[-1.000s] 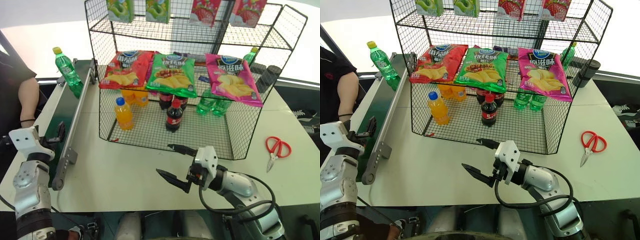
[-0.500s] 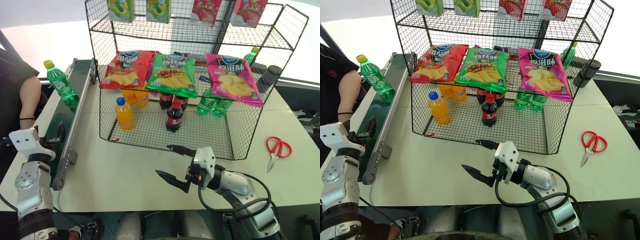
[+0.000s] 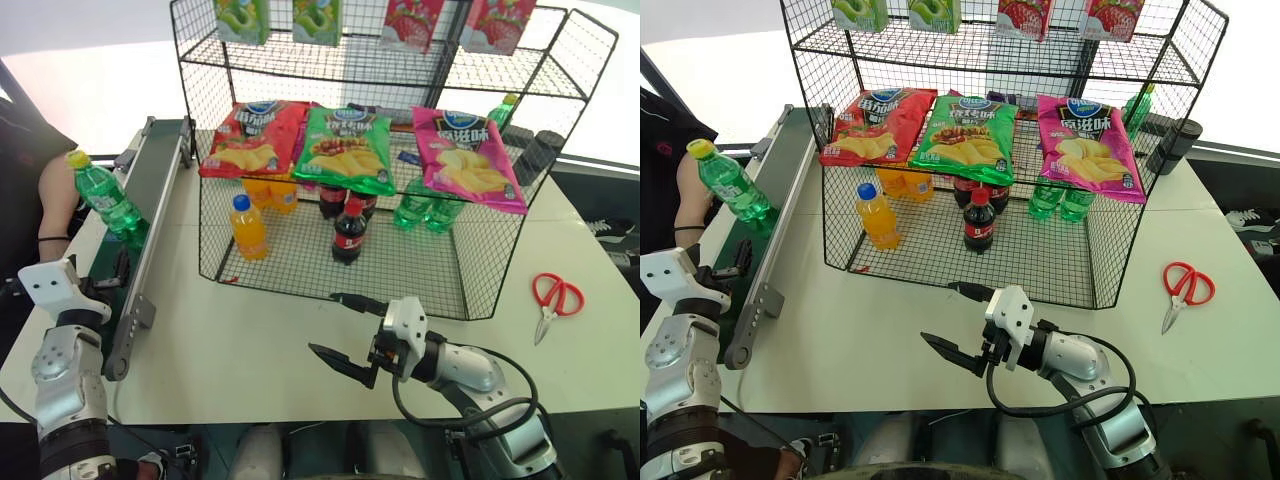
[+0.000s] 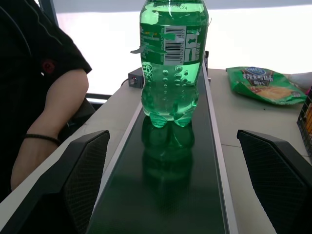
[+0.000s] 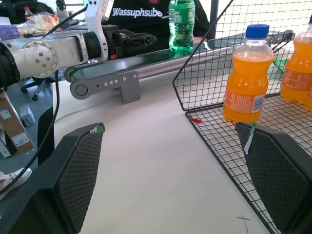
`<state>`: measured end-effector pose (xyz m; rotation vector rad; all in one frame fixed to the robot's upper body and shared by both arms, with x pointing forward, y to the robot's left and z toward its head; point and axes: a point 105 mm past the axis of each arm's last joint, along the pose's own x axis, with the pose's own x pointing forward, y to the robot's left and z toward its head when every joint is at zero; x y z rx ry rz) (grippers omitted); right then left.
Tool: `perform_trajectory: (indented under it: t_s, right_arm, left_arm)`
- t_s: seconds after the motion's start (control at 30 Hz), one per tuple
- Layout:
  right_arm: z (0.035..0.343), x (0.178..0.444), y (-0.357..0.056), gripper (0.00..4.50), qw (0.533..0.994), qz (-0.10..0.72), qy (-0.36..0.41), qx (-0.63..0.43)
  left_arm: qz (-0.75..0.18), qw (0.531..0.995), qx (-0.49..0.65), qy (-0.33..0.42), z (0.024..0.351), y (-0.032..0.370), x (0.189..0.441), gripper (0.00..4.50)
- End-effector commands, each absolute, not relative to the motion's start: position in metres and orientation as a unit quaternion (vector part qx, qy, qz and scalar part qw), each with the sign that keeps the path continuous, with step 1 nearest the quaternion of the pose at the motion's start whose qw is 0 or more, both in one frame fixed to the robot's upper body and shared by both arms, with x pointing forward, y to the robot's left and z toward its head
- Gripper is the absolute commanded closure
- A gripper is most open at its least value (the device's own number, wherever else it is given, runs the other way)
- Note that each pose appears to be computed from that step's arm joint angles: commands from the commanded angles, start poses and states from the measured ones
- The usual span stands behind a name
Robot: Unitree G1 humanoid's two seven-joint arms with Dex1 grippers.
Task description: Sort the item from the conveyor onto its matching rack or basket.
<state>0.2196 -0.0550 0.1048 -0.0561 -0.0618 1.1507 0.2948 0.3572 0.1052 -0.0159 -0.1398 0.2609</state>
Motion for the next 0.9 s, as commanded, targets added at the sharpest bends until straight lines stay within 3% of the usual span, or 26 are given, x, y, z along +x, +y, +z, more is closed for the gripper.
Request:
perform_trajectory:
  t_s: [0.03, 0.67, 0.77, 0.83, 0.9]
  right_arm:
    - [0.1162, 0.2179, -0.0526, 0.02, 0.832, 0.551, -0.058, -0.026]
    - [0.1163, 0.2171, -0.0502, 0.02, 0.83, 0.555, -0.059, -0.022]
    - [0.117, 0.2172, -0.049, 0.0, 0.829, 0.555, -0.059, -0.022]
    - [0.1176, 0.217, -0.0484, 0.0, 0.829, 0.555, -0.06, -0.022]
    - [0.1182, 0.2168, -0.0478, 0.0, 0.829, 0.555, -0.06, -0.022]
  left_arm:
    - [0.14, 0.985, 0.0, -0.097, 0.1192, 0.3627, 0.292, 0.0]
    - [0.167, 0.981, -0.006, -0.094, 0.1159, 0.3684, 0.292, 0.0]
    - [0.163, 0.982, -0.014, -0.097, 0.1149, 0.3674, 0.2919, 0.83]
    - [0.163, 0.982, -0.014, -0.097, 0.1144, 0.3673, 0.2913, 1.66]
    - [0.162, 0.982, -0.011, -0.099, 0.115, 0.3674, 0.2906, 1.73]
